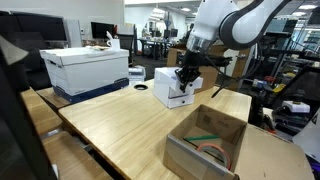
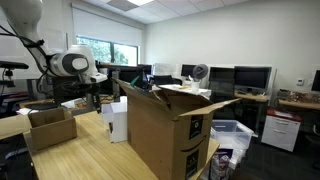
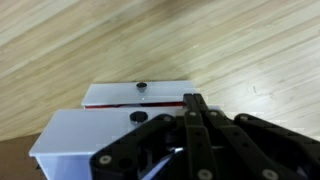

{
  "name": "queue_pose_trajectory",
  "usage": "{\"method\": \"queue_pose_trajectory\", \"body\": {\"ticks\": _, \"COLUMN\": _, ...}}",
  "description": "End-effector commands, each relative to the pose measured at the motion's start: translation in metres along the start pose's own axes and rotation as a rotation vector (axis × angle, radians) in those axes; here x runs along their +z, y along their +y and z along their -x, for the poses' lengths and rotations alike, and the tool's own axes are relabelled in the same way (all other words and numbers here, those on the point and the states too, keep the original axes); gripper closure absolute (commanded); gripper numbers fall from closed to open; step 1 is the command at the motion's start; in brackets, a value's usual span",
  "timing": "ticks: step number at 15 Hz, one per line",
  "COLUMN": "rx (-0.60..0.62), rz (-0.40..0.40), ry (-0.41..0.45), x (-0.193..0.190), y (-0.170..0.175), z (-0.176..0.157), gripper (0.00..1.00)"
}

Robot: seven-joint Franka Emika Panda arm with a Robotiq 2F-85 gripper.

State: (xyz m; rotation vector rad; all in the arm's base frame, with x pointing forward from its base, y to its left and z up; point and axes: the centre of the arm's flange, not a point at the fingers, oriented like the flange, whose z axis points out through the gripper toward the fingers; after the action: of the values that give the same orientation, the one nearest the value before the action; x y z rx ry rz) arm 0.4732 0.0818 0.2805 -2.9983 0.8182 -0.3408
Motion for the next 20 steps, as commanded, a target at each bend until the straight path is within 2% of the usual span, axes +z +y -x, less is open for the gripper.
{"method": "queue_pose_trajectory", "body": {"ticks": 1, "rx": -0.024, "rz": -0.013, "ry": 0.057, "x": -0.014, "y": 0.006, "z": -0.001, "gripper": 0.98}}
{"method": "queue_pose_trajectory", "body": {"ticks": 9, "rx": -0.069, "rz": -0.005, "ry": 0.074, "x": -0.012, "y": 0.004, "z": 0.002, "gripper": 0.98}}
{"method": "queue_pose_trajectory", "body": {"ticks": 20, "rx": -0.147, "rz": -0.033, "ry": 0.129, "x": 0.003, "y": 0.007, "z": -0.013, "gripper": 0.98}}
